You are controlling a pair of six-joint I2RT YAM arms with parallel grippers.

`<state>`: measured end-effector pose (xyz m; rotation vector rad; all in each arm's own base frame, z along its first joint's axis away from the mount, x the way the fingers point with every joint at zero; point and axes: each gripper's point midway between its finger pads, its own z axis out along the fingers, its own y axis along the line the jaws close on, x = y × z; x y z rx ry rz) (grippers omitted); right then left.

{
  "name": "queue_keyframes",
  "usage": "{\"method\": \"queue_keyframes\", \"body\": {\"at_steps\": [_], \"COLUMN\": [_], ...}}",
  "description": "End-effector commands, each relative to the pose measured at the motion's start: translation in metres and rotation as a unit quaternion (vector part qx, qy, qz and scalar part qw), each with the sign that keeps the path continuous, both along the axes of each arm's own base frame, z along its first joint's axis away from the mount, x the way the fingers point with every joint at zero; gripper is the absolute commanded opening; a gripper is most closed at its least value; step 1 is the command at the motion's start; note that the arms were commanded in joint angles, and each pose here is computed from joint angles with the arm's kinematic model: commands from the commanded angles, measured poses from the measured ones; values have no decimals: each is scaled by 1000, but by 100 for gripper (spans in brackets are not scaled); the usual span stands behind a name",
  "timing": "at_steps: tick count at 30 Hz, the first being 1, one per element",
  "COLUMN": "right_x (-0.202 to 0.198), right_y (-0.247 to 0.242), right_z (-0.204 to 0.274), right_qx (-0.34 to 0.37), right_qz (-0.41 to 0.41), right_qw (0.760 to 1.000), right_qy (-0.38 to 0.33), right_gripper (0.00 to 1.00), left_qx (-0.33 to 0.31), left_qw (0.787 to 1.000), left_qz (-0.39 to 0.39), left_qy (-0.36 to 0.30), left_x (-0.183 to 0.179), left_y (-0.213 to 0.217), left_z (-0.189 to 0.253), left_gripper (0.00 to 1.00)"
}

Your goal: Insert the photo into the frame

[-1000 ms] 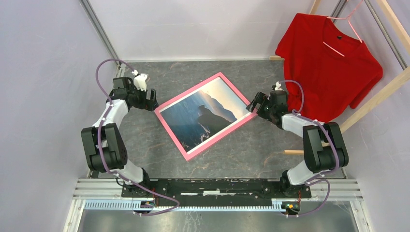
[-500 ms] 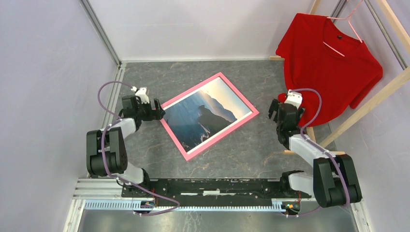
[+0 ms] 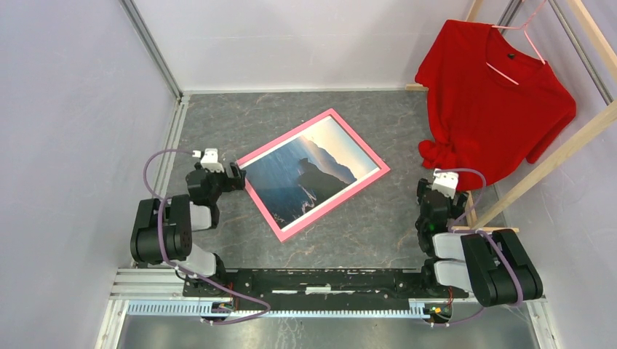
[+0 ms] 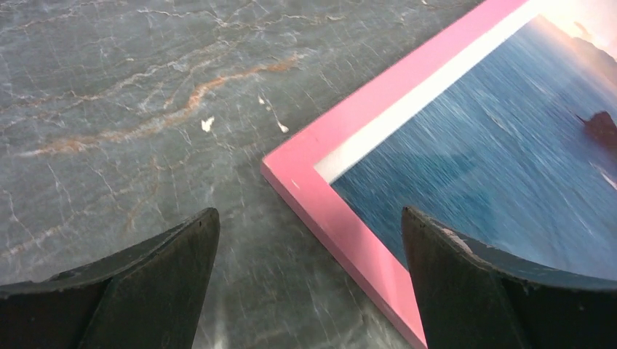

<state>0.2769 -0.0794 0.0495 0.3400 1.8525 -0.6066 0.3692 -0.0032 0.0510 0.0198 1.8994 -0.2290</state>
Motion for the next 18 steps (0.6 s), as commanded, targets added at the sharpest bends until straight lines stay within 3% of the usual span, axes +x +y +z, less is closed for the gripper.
{"method": "queue_keyframes", "body": {"at_steps": [1, 4, 10, 12, 14, 18], "right_x": [-5, -4, 0, 0, 9, 14], "right_y": [-10, 8, 29, 32, 34, 34], "right_z": [33, 36, 36, 49, 32, 32], "right_qx": [-2, -17, -27, -44, -30, -36], "right_qz": [-26, 53, 130, 146, 148, 148], "right_qw": [993, 991, 983, 977, 983, 983], "right_qy": [-116, -122, -125, -149, -107, -101], "right_gripper": [98, 98, 98, 98, 98, 98], "left_qx": [35, 66, 71, 69, 70, 68], "left_qw": [990, 980, 989, 988, 988, 988], "left_qz": [-11, -18, 0, 2, 2, 2], "left_qy": [-139, -189, -133, -137, -137, -138], "left_x": [-6, -19, -2, 0, -1, -1], "left_y": [-9, -20, -17, -17, -16, -16], "left_z": [48, 56, 41, 43, 43, 43], "left_gripper": [100, 100, 100, 100, 100, 100]}}
